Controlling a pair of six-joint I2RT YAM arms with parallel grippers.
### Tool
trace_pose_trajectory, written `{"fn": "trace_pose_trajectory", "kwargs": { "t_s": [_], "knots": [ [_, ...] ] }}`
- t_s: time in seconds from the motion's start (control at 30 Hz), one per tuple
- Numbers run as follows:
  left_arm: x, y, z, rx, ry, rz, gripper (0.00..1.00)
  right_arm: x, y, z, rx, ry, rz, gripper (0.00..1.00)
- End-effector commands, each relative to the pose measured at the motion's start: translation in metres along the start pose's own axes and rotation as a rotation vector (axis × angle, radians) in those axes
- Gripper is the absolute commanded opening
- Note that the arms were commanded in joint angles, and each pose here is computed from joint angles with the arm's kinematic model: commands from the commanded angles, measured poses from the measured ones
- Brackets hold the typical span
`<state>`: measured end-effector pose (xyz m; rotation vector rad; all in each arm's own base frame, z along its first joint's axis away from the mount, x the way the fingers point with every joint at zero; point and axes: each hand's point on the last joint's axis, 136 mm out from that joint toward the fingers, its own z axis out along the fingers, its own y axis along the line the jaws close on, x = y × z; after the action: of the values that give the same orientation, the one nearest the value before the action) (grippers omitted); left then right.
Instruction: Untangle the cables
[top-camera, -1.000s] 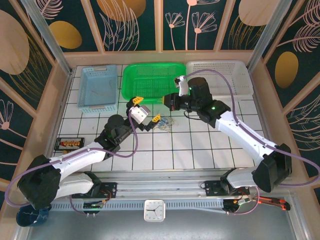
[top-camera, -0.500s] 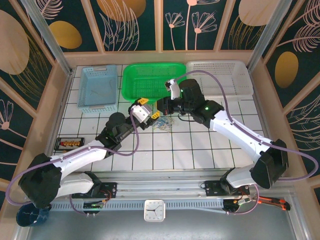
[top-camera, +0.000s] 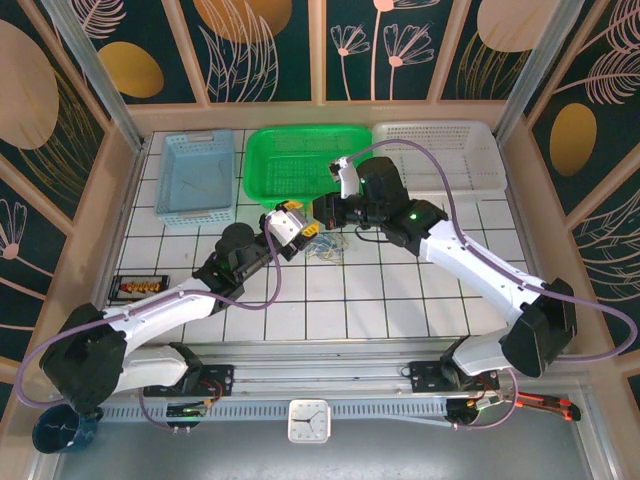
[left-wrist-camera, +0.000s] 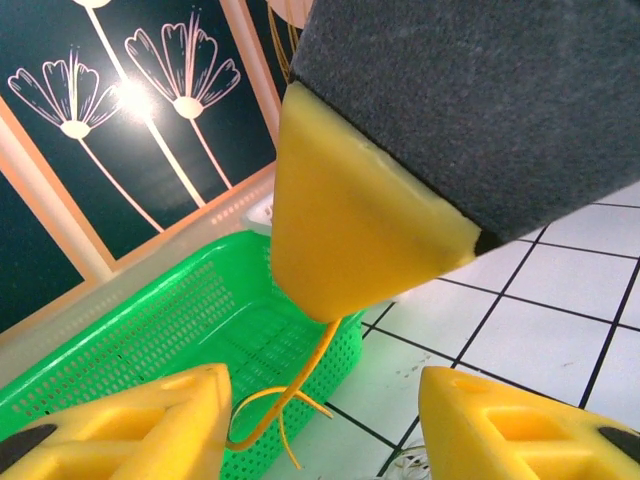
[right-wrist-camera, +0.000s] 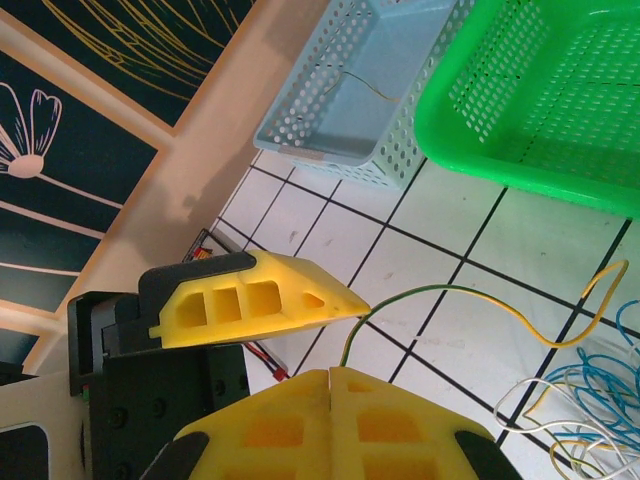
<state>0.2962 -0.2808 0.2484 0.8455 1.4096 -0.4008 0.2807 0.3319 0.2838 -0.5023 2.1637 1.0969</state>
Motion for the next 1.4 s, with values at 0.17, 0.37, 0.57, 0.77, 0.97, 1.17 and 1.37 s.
{"fn": "trace_pose_trajectory", "kwargs": {
  "t_s": [0.17,0.37,0.57,0.77,0.97,1.17,1.37],
  "knots": [
    [-0.012,-0.004,0.005,0.032,-0.026,-0.012,0.41,-0.01,0.013,-0.004,-0.021,-0.03,-0.031,0.0],
    [-0.012,-0.003,0.007,0.027,-0.026,-0.025,0.26,-0.008,0.013,-0.004,-0.022,-0.028,-0.028,0.0],
    [-0.011,0.001,0.006,0.002,-0.026,-0.05,0.0,-0.008,0.012,-0.005,-0.018,-0.033,-0.027,0.0],
    [-0.007,0.026,0.002,-0.142,-0.002,-0.107,0.0,-0.02,0.012,-0.02,-0.006,-0.096,-0.02,0.36],
    [-0.001,0.067,-0.006,-0.368,0.066,-0.153,0.0,-0.031,-0.007,-0.041,0.023,-0.189,0.039,0.51],
    [0.003,0.124,-0.019,-0.551,0.103,-0.217,0.0,-0.022,-0.03,-0.049,0.058,-0.227,0.105,0.52],
    [0.001,0.197,-0.036,-0.734,0.112,-0.25,0.0,-0.002,-0.043,-0.041,0.056,-0.215,0.154,0.53]
  ]
}}
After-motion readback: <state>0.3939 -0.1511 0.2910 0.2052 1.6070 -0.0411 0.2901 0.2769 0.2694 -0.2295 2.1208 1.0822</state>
